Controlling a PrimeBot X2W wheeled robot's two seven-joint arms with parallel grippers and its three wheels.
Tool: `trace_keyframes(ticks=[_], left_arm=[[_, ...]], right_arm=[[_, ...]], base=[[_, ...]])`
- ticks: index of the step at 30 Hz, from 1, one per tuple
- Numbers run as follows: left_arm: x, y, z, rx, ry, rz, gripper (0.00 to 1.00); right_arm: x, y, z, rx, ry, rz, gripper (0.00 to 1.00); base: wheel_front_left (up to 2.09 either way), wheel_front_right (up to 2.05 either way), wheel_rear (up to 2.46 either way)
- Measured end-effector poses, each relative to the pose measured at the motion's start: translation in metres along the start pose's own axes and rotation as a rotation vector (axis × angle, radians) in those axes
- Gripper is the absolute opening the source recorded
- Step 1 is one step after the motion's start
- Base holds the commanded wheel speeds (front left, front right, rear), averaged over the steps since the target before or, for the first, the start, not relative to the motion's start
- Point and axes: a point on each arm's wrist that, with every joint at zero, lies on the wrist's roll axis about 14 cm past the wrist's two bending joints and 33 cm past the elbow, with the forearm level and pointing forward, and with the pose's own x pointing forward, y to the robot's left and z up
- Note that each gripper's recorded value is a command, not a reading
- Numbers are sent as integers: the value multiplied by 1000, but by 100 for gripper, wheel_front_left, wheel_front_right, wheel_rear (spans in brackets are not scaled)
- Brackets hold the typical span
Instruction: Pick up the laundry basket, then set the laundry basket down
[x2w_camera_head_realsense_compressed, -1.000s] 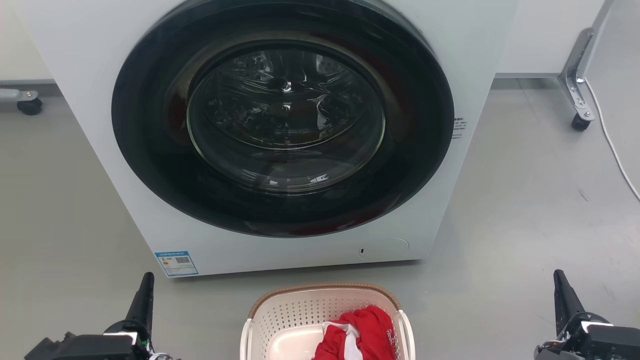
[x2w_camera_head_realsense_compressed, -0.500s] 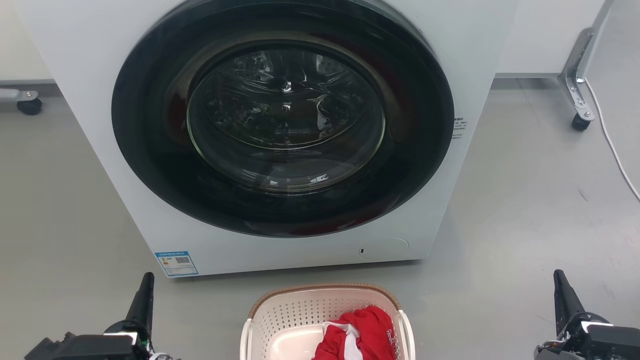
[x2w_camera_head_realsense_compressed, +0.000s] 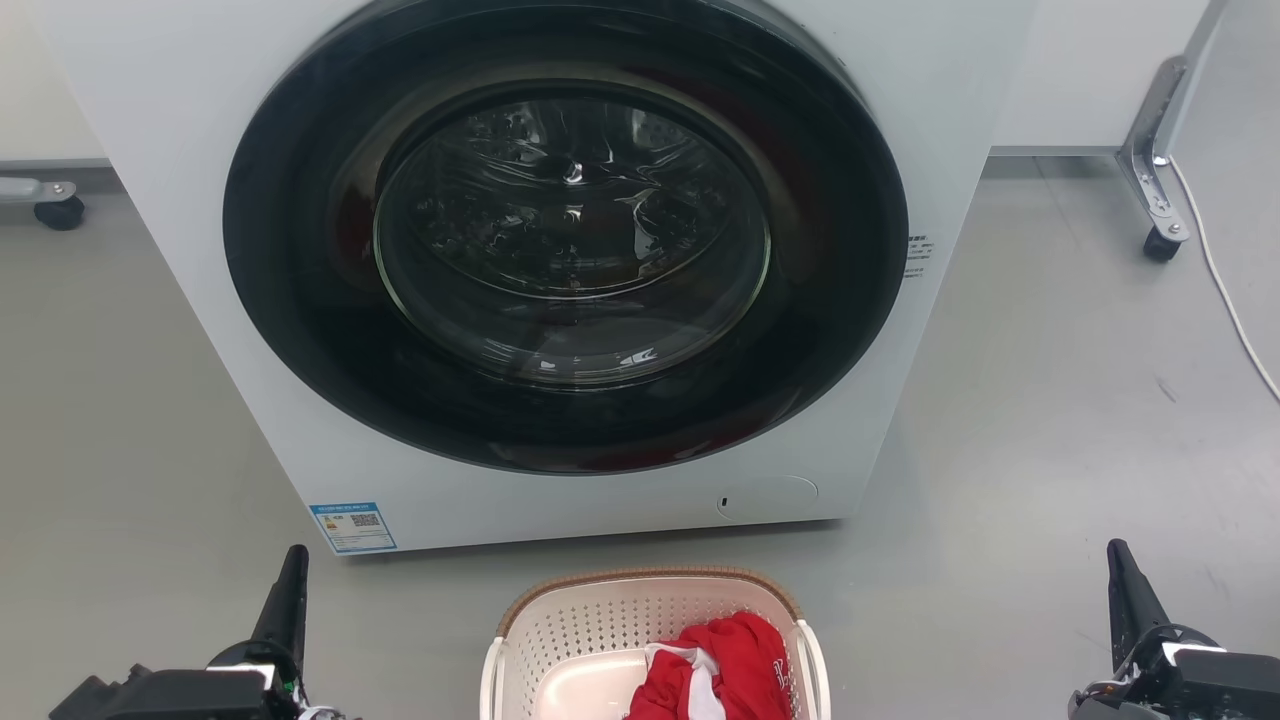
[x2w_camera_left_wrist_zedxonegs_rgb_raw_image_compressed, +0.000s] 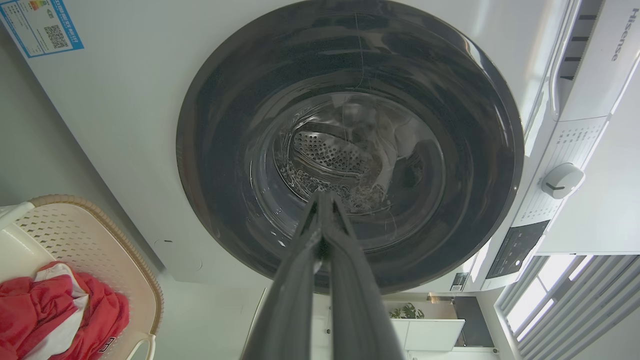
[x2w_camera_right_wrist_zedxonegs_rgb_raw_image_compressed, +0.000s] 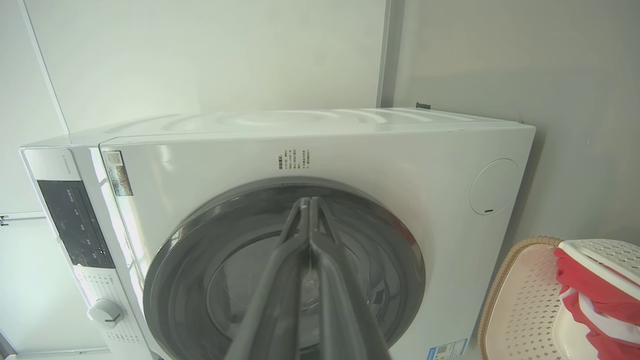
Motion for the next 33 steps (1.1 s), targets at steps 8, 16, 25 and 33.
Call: trace_keyframes(ticks=[8, 16, 25, 33], left_arm=[[0, 0, 0, 0, 0, 0, 0], [0, 0, 0, 0, 0, 0, 0], [0, 0, 0, 0, 0, 1, 0], [0, 0, 0, 0, 0, 1, 0]], right_arm=[[0, 0, 0, 0, 0, 0, 0], [0, 0, 0, 1, 0, 0, 0], [0, 0, 0, 1, 0, 0, 0], [0, 0, 0, 1, 0, 0, 0]], base=[[0, 0, 0], [0, 0, 0], [0, 0, 0], [0, 0, 0]])
